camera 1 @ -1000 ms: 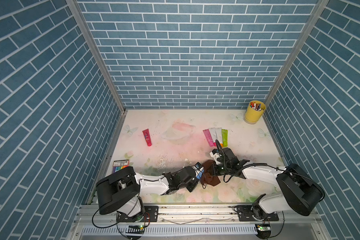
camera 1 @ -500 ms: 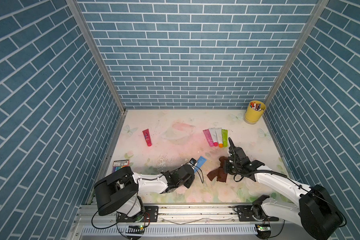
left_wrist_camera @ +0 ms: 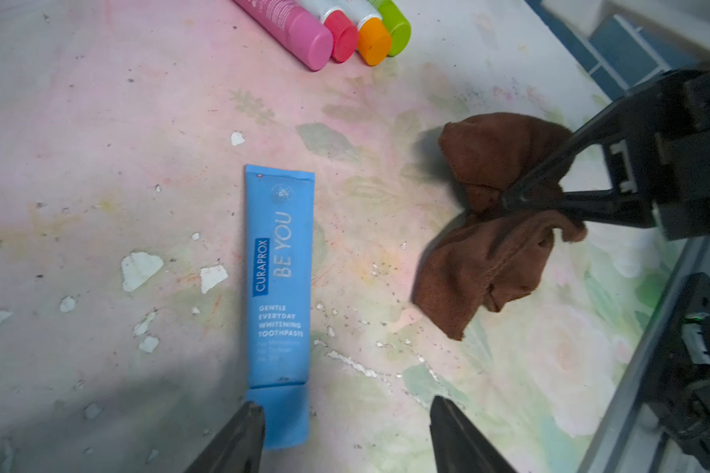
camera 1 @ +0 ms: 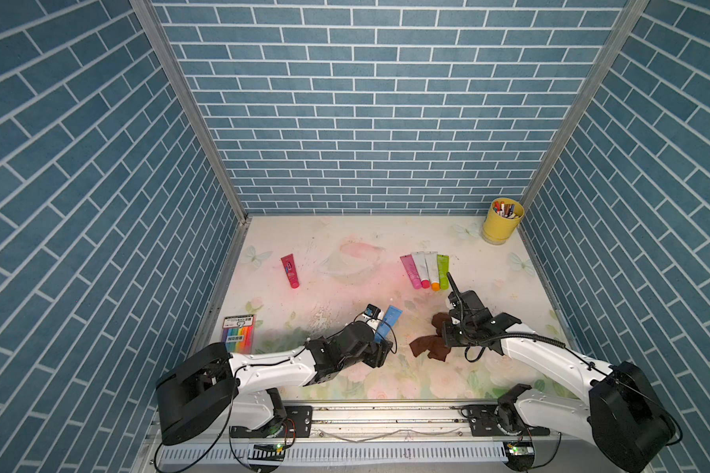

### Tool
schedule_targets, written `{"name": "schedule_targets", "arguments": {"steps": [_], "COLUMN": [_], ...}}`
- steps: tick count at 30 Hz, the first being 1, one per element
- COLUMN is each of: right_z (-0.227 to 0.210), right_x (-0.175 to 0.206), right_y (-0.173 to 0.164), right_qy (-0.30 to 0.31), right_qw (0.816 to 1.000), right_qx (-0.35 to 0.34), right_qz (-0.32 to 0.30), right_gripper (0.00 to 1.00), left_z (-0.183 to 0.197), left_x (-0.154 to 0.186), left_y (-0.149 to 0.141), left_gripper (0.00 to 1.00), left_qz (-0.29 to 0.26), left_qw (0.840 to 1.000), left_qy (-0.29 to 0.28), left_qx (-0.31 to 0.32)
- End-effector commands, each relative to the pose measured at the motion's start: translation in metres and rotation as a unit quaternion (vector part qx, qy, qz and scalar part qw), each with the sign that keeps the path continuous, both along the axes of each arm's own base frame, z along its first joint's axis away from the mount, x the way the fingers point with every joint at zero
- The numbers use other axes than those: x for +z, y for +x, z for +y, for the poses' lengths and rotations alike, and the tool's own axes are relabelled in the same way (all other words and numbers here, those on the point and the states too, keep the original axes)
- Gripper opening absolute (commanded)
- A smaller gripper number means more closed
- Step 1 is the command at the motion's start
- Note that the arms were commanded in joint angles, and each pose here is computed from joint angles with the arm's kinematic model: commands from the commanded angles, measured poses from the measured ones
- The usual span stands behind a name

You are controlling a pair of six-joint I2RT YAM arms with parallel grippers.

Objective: Wipe the surface of the toothpaste tube
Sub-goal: Adjust the toothpaste at the center of the board.

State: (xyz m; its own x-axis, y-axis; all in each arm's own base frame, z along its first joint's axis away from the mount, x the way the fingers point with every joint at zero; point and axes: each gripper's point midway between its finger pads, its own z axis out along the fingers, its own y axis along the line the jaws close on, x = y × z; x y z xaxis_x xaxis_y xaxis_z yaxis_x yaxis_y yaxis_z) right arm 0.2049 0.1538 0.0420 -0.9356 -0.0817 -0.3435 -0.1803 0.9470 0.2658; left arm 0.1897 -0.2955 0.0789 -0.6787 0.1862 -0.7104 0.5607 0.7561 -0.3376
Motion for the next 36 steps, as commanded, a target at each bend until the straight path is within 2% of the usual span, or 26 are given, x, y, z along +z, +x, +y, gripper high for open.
{"name": "schedule_targets", "arguments": {"steps": [1, 4, 7, 10, 11, 14, 16, 23, 36], "right_z": [0.002, 0.003, 0.004, 0.005, 0.005, 0.007, 0.008, 0.013, 0.019], "right_x": [-0.002, 0.0, 0.0, 0.0, -0.001, -0.001, -0.001, -0.001, -0.002], "right_y": [-0.007, -0.008, -0.008, -0.009, -0.009, -0.01, -0.01, -0.012, -0.017], "right_qy": [0.003, 0.009, 0.014, 0.014, 0.015, 0.017, 0.02, 0.018, -0.002], "right_qw": [1.0, 1.0, 0.999, 0.999, 0.999, 0.999, 0.999, 0.999, 0.997], "right_qx": [0.026, 0.028, 0.03, 0.031, 0.032, 0.037, 0.039, 0.051, 0.073], "right_qz": [0.006, 0.002, 0.0, 0.001, 0.003, 0.007, 0.005, 0.005, -0.004], "right_gripper": [0.0, 0.0, 0.0, 0.0, 0.0, 0.0, 0.0, 0.0, 0.0], "left_z": [-0.009, -0.008, -0.006, -0.006, -0.004, -0.003, -0.003, -0.002, 0.014], "left_x": [0.023, 0.021, 0.019, 0.008, 0.001, -0.011, -0.016, -0.037, -0.072], "left_y": [0.018, 0.042, 0.061, 0.072, 0.077, 0.084, 0.083, 0.077, 0.064], "left_gripper": [0.68, 0.65, 0.63, 0.62, 0.59, 0.51, 0.48, 0.47, 0.47], "left_qz": [0.003, 0.031, 0.037, 0.051, 0.06, 0.093, 0.106, 0.136, 0.182], "left_qw": [1.0, 1.0, 0.999, 0.996, 0.995, 0.991, 0.989, 0.98, 0.97], "left_qy": [-0.016, 0.001, 0.029, 0.061, 0.074, 0.065, 0.063, 0.091, 0.13], "left_qx": [0.007, 0.004, -0.001, -0.036, -0.042, -0.068, -0.086, -0.115, -0.091]}}
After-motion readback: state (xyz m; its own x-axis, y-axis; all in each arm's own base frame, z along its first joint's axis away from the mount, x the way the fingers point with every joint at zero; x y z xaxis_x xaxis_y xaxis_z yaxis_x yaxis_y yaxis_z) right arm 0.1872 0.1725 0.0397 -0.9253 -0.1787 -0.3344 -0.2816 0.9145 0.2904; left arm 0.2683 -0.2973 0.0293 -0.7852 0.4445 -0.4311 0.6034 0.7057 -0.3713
